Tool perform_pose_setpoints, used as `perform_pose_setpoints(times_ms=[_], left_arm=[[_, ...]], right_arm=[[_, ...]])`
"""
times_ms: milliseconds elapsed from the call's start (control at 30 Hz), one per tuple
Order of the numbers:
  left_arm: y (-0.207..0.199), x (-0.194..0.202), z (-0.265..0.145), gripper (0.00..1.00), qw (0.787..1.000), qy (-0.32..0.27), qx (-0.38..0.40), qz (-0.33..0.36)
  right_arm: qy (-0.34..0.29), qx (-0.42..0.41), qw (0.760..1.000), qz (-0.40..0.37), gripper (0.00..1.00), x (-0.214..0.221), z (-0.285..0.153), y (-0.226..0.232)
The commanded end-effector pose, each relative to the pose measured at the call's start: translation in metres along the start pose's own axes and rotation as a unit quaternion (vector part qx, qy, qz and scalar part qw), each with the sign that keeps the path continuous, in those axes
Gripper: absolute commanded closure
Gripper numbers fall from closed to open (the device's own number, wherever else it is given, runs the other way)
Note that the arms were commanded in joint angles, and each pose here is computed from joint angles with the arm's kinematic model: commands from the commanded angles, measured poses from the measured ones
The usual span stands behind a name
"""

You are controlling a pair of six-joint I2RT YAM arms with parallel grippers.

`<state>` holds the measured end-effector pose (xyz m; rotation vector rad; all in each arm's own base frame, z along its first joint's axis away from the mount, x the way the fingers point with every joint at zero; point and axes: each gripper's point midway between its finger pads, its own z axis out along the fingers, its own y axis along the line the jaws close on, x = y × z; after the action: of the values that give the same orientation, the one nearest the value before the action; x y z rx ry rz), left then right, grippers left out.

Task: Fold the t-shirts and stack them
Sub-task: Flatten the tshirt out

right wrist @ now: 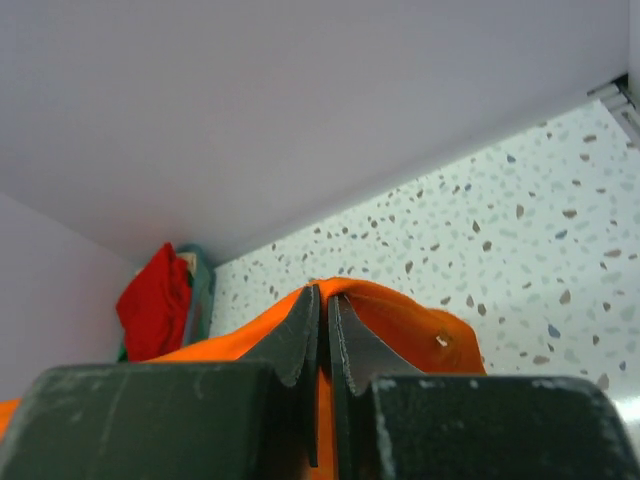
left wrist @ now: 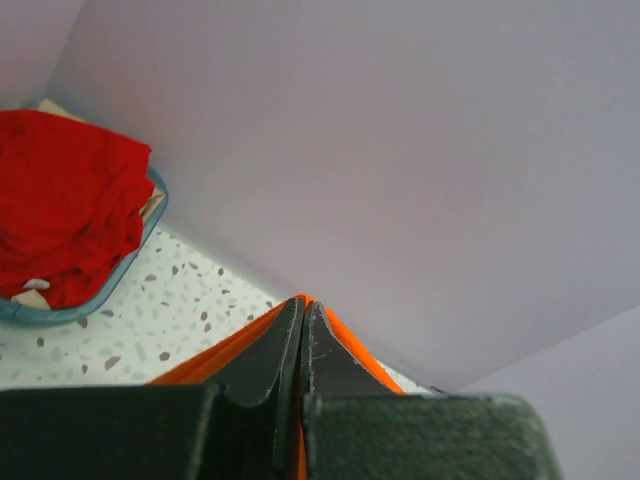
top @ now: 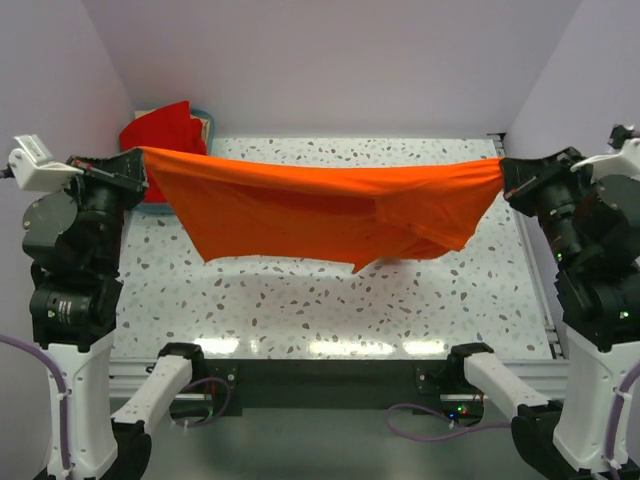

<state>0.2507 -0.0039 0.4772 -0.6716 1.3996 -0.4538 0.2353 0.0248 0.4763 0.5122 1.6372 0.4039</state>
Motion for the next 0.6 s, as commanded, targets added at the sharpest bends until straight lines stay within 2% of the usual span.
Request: perform_pose_setpoints(times_ms=[0,267,433,467,500,567], left_arm=[[-0.018,-0.017,0.010,1.00,1.000,-0.012,0.015,0.014],[-0.015,0.006,0.078,1.00,1.000,-0.009,0.007,0.021],[-0.022,0.025,0.155,1.00,0.999,-0.013,0.015,0.031],[-0.036,0.014,0.166,1.00,0.999,-0.030,0.034,0.027],[-0.029,0.031,0.194,1.00,0.999,-0.016,0.024,0.030],[-0.036,0.033,0.231,1.00,0.999,-0.020,0.029,0.027]], right_arm=[[-0.027,0.001,0.999,-0.019,1.00,-0.026,0.002,0.009],[-0.031,-0.042,0.998,-0.019,1.00,-0.029,0.077,0.038],[-0.041,-0.062,0.997,-0.020,1.00,-0.030,0.158,0.058],[-0.049,-0.068,0.996,-0.021,1.00,-0.034,0.170,0.063],[-0.048,-0.068,0.996,-0.021,1.00,-0.035,0.195,0.068],[-0.063,-0.079,0.995,-0.022,1.00,-0.045,0.214,0.079]])
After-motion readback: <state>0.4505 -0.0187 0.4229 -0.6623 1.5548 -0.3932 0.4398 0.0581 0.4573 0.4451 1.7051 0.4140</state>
